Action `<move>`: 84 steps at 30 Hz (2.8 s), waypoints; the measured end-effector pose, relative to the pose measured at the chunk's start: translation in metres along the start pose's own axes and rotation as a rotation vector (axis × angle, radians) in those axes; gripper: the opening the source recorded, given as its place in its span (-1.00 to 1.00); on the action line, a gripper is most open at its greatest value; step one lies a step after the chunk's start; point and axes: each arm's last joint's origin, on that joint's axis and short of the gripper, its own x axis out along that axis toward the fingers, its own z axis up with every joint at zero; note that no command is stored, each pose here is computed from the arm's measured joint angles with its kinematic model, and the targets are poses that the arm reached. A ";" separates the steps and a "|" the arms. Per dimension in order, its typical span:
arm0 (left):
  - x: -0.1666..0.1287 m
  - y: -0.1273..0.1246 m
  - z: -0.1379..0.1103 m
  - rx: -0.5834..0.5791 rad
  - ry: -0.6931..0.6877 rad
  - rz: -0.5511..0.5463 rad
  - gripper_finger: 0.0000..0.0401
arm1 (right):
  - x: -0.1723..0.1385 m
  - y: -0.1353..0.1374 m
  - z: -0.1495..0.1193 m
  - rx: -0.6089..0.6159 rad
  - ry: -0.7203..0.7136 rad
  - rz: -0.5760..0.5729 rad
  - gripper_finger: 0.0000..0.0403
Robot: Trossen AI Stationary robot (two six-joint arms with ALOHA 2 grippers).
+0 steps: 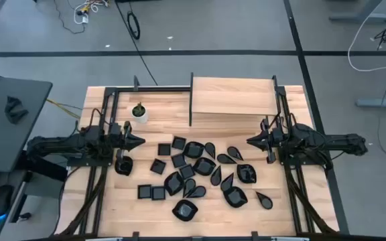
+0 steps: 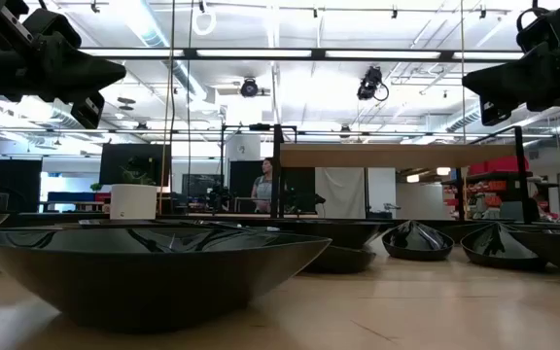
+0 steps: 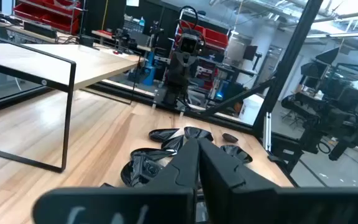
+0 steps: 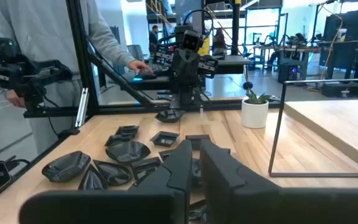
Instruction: Pick & Place Mini shaped plates
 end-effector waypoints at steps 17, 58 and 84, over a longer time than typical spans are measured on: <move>0.000 0.000 0.000 0.000 0.000 0.000 -0.92 | 0.000 0.000 0.000 0.000 0.001 0.000 -0.81; 0.001 -0.003 0.005 -0.560 -0.021 -0.066 -0.92 | 0.000 0.000 0.000 0.000 0.000 0.000 -0.81; 0.081 0.021 -0.005 -0.769 0.622 0.828 -0.40 | 0.000 0.000 0.000 0.000 0.001 0.000 -0.81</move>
